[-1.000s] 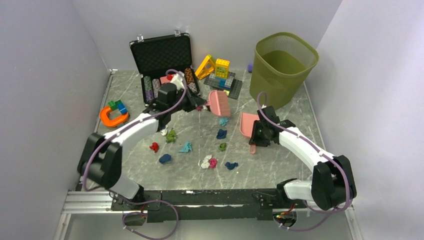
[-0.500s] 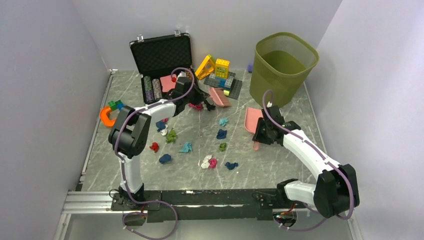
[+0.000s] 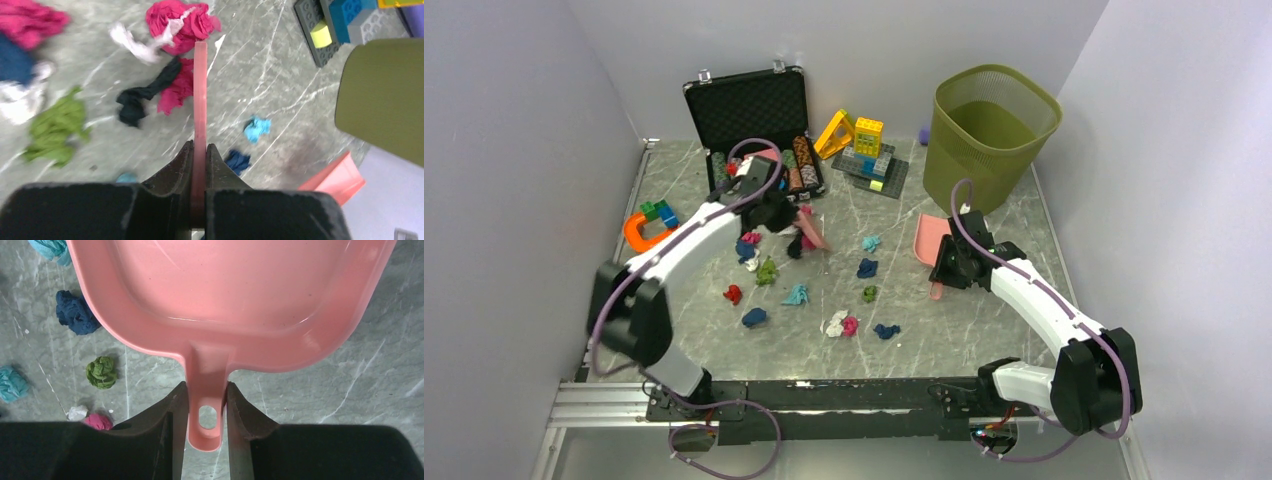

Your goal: Sweep away the paper scraps from the table

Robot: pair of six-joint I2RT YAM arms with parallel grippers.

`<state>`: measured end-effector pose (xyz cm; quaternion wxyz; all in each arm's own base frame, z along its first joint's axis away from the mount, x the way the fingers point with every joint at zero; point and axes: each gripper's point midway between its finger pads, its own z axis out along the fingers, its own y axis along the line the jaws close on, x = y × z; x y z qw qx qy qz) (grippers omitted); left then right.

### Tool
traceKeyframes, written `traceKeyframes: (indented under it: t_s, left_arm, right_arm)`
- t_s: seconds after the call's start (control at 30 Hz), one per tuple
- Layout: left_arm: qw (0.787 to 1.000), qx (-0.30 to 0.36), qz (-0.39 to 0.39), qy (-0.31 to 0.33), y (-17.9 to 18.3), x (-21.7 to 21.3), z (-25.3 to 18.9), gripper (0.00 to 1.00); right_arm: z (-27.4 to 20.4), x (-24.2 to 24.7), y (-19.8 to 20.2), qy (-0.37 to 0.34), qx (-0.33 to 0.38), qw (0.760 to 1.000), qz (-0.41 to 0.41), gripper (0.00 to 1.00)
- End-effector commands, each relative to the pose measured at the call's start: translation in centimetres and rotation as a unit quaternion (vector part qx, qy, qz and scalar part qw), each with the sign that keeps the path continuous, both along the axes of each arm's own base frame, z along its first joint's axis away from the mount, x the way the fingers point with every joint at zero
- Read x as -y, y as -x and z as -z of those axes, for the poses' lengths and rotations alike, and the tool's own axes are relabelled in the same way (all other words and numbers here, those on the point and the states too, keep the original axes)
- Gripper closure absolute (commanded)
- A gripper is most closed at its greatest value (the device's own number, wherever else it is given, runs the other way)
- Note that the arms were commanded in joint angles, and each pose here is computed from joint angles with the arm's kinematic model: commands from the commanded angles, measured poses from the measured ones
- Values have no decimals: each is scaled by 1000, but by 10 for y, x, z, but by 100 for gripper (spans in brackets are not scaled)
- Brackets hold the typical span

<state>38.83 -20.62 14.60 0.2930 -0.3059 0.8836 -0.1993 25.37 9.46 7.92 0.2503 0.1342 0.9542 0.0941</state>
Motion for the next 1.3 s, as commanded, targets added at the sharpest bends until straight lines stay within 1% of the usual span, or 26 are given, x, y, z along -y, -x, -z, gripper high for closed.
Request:
traceKeyframes:
  t_s: [0.0,0.07,0.13,0.2,0.37,0.43,0.53,0.63,0.7,0.77,0.87,0.97,1.07,1.17,1.27]
  left_arm:
    - [997,56,20,-56,36,-37,-48,100]
    - [993,97,28,-53,40,-41,-73,100]
    - [990,124,36,-50,37,-42,-88,100]
    - [988,141,44,-53,29,-42,-95,100]
    - [985,156,63,-37,-1,-40,-96,100]
    - [986,148,65,-31,-13,-39,-87,100]
    - [990,119,63,-38,-26,-40,-65,100]
    - [994,80,71,-35,-29,-37,-40,100]
    - [996,44,71,-34,-22,-36,-23,100]
    - [997,5,62,-39,-7,-42,-11,100]
    - [997,-16,61,-46,25,-52,-7,100]
    - [997,12,70,-43,52,-59,-21,100]
    - [994,48,80,-53,71,-69,-40,100]
    - [989,91,105,-59,78,-71,-61,100]
    - [978,135,150,-47,78,-59,-78,100]
  right_arm:
    - [-17,-8,-17,-21,30,999,1,100]
    - [-18,-9,-18,-23,30,999,-1,100]
    - [-18,-10,-18,-25,29,999,-3,100]
    - [-19,-10,-18,-26,30,999,-5,100]
    - [-22,-8,-16,-19,28,999,-12,100]
    - [-23,-7,-14,-15,25,999,-14,100]
    - [-20,-6,-9,-12,16,1000,-18,100]
    - [-18,-5,-5,-11,13,1000,-19,100]
    - [-15,-4,-2,-12,11,1000,-18,100]
    - [-12,-3,1,-12,6,1000,-16,100]
    - [-6,-2,5,-5,-10,1000,-19,100]
    - [0,-8,11,-10,-38,998,-47,100]
    - [7,-12,17,-13,-59,996,-70,100]
    - [16,-17,19,-13,-73,994,-83,100]
    - [23,-20,17,-1,-85,992,-88,100]
